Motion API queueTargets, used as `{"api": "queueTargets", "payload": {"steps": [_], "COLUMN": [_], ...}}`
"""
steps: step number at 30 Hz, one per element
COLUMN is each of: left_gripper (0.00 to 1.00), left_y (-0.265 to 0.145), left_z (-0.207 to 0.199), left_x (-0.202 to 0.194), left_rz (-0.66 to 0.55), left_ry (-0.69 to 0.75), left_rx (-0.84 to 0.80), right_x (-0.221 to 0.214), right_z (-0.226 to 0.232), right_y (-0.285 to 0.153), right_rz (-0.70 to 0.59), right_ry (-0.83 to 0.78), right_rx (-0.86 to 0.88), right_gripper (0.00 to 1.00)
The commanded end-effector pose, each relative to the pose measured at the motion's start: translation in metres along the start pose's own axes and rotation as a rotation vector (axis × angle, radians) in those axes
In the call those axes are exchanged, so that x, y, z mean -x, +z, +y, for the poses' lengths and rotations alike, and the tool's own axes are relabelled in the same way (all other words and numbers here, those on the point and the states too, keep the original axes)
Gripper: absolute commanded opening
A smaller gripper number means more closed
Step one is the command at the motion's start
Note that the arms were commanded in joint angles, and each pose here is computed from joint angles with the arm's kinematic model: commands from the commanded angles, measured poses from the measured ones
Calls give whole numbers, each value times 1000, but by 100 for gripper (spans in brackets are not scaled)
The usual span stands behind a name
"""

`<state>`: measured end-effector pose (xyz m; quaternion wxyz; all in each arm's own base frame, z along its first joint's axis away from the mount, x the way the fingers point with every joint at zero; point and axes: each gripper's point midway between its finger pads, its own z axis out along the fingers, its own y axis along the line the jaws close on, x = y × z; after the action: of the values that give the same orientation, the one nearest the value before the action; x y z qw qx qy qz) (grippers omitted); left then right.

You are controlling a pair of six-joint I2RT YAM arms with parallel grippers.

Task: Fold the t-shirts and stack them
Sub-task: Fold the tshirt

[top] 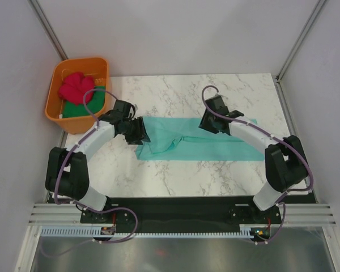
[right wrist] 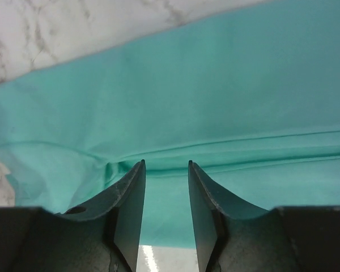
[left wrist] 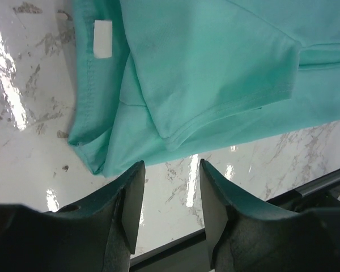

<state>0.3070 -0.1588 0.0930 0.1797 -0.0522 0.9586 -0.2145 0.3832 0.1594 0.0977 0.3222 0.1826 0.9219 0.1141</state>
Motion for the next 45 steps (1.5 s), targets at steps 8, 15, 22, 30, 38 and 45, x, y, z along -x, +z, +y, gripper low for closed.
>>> {"api": "queueTargets", "payload": {"steps": [8,15,22,30,38,45], "left_gripper": [53,53,52,47,44,44], "left_y": [-8,-8,-5,13,25,28], "left_z": [1,8,-8,-13,-15,-16], "left_x": [-3,-3,-8,-21,-20,4], "left_rz": [-31,-55,-32,3,-18,-53], "left_ry": [-107,-100,-134,-153,-149,-157], "left_rx": [-120,-89,-172,-163,-116,-102], "right_x": [-81,-109,-122,-112,-106,-109], "right_z": [117,116,91,93,98,90], "right_y": [9,20,21,19,8,8], "right_rz": [102,136,137,102,99,110], "right_ry": [-11,-43,-72,-122,-138,-185], "right_rx": [92,76,25,30,57,39], "right_gripper": [46,47,23,0,0,0]}}
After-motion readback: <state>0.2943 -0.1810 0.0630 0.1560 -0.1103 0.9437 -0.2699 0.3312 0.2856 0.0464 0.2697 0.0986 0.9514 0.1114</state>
